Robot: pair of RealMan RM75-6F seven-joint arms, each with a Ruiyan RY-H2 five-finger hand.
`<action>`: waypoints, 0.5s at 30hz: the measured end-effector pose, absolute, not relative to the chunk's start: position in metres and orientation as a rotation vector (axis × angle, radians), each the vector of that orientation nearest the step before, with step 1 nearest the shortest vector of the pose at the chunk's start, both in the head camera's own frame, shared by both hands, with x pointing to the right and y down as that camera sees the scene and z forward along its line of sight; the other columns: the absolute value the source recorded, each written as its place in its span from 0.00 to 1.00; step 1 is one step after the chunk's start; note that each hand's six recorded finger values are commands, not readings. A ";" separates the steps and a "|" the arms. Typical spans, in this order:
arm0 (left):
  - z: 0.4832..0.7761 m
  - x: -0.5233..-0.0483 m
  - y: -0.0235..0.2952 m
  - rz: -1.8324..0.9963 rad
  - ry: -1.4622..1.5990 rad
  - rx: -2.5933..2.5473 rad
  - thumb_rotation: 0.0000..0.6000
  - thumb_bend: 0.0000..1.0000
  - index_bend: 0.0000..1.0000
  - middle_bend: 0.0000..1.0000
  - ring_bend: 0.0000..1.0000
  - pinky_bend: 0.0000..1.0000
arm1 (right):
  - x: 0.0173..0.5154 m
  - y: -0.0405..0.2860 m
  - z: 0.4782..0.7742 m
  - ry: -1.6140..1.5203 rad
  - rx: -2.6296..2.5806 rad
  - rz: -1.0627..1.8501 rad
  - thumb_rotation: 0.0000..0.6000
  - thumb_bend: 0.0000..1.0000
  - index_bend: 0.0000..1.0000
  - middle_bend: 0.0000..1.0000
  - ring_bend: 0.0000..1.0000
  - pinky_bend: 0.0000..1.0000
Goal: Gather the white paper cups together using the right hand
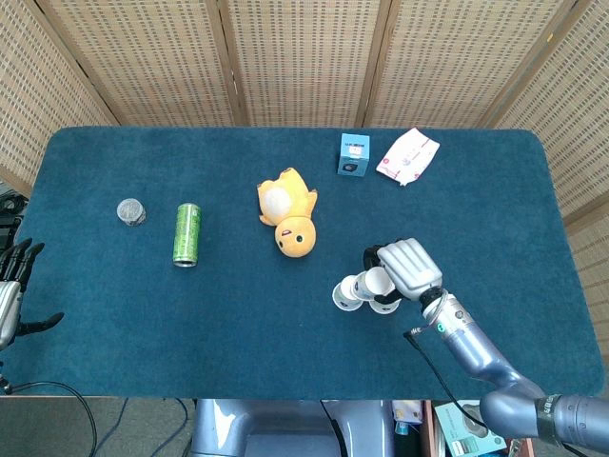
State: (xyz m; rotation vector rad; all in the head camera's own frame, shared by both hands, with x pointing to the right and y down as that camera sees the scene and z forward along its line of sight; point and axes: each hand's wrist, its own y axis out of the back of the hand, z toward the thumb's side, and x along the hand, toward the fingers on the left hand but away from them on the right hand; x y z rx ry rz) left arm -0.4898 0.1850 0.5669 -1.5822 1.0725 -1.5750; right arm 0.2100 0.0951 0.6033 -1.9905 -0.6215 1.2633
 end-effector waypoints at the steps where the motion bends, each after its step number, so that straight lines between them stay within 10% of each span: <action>1: 0.567 -0.490 0.185 -1.574 1.073 -1.581 1.00 0.07 0.00 0.00 0.00 0.00 | 0.211 0.095 0.604 -0.621 -1.987 1.268 1.00 0.30 0.51 0.58 0.54 0.50; 15: 0.567 -0.490 0.185 -1.575 1.075 -1.583 1.00 0.07 0.00 0.00 0.00 0.00 | 0.219 0.096 0.607 -0.602 -1.991 1.314 1.00 0.30 0.51 0.58 0.54 0.50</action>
